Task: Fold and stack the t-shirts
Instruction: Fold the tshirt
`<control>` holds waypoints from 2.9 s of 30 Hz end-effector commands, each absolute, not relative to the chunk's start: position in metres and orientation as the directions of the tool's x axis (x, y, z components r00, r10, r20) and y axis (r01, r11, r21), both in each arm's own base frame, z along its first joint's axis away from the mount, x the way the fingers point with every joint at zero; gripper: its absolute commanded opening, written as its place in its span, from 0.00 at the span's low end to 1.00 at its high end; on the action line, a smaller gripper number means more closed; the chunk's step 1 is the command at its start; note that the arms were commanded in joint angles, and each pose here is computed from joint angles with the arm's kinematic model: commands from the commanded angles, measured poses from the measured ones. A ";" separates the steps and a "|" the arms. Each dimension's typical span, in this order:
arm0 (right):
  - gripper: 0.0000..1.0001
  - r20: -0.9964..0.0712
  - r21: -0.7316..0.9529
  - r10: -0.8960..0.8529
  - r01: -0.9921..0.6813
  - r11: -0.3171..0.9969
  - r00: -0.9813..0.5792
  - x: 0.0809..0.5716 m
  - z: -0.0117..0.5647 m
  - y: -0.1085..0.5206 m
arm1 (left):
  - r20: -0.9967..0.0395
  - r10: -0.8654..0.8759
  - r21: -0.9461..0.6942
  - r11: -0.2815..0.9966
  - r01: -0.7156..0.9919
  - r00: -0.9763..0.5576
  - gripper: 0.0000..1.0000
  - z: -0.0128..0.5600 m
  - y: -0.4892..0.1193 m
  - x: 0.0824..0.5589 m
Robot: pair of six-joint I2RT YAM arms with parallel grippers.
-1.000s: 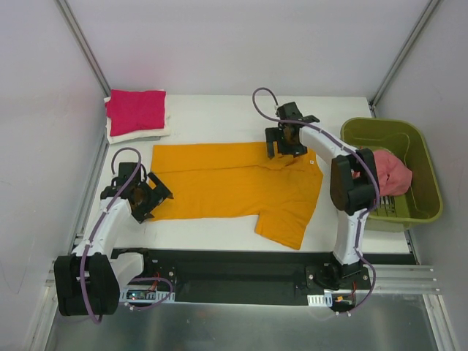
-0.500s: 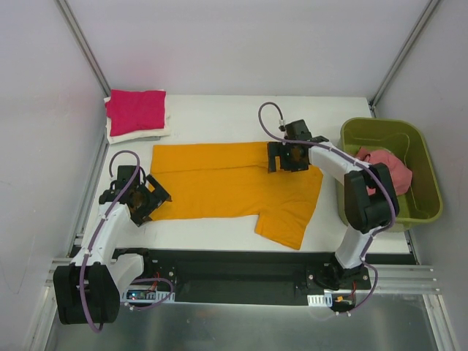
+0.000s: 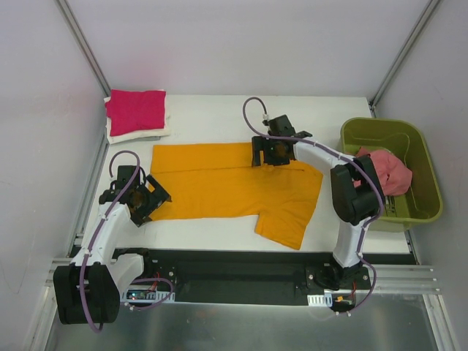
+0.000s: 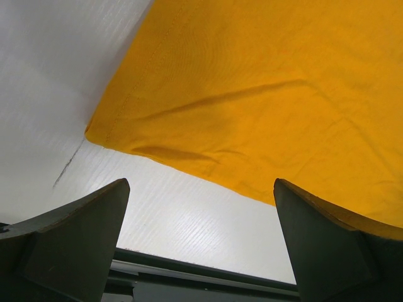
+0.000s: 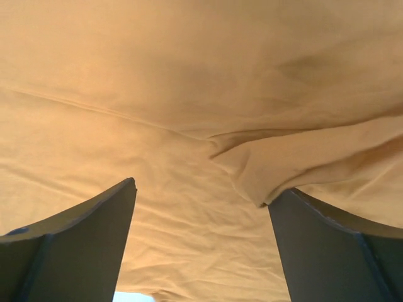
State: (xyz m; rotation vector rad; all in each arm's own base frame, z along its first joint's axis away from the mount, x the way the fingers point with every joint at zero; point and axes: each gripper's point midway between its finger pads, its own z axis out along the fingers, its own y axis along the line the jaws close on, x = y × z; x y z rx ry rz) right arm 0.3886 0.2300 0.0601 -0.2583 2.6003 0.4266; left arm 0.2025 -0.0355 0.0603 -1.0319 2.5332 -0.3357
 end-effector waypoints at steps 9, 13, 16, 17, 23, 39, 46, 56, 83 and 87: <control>0.42 -0.414 0.255 0.054 -0.059 0.965 -0.909 0.378 0.062 0.231 | -0.284 -0.705 -0.350 0.707 -0.615 -0.650 0.99 0.071 -0.031 0.204; 0.12 -0.377 0.203 0.118 0.042 0.978 -0.919 0.361 0.053 0.219 | -0.285 -0.705 -0.353 0.707 -0.613 -0.649 0.99 0.072 -0.032 0.204; 0.01 -0.362 0.188 0.176 0.113 0.976 -0.916 0.348 0.049 0.212 | -0.284 -0.705 -0.354 0.707 -0.612 -0.650 0.99 0.073 -0.032 0.204; 0.01 -0.363 0.182 0.190 0.131 0.975 -0.912 0.346 0.048 0.209 | -0.284 -0.705 -0.356 0.707 -0.611 -0.650 0.99 0.073 -0.032 0.204; 0.01 -0.387 0.276 0.320 0.223 0.935 -0.865 0.344 0.060 0.216 | -0.289 -0.705 -0.364 0.707 -0.607 -0.648 0.99 0.076 -0.033 0.203; 0.13 -0.333 0.438 0.569 0.411 0.800 -0.752 0.284 0.060 0.223 | -0.305 -0.701 -0.363 0.712 -0.601 -0.645 0.99 0.081 -0.031 0.199; 0.78 -0.419 0.350 0.509 0.384 0.855 -0.752 0.262 0.076 0.197 | -0.298 -0.701 -0.361 0.712 -0.603 -0.648 0.99 0.081 -0.032 0.199; 0.97 -0.482 -0.064 0.146 0.201 0.977 -0.864 0.330 0.106 0.131 | -0.273 -0.704 -0.354 0.708 -0.612 -0.656 0.99 0.076 -0.033 0.198; 0.14 -0.351 0.072 0.279 0.271 0.960 -0.894 0.380 0.056 0.107 | -0.268 -0.706 -0.359 0.705 -0.612 -0.656 1.00 0.076 -0.035 0.197; 0.01 -0.383 0.072 0.279 0.272 0.959 -0.881 0.375 0.068 0.103 | -0.270 -0.705 -0.367 0.705 -0.607 -0.655 0.99 0.077 -0.036 0.197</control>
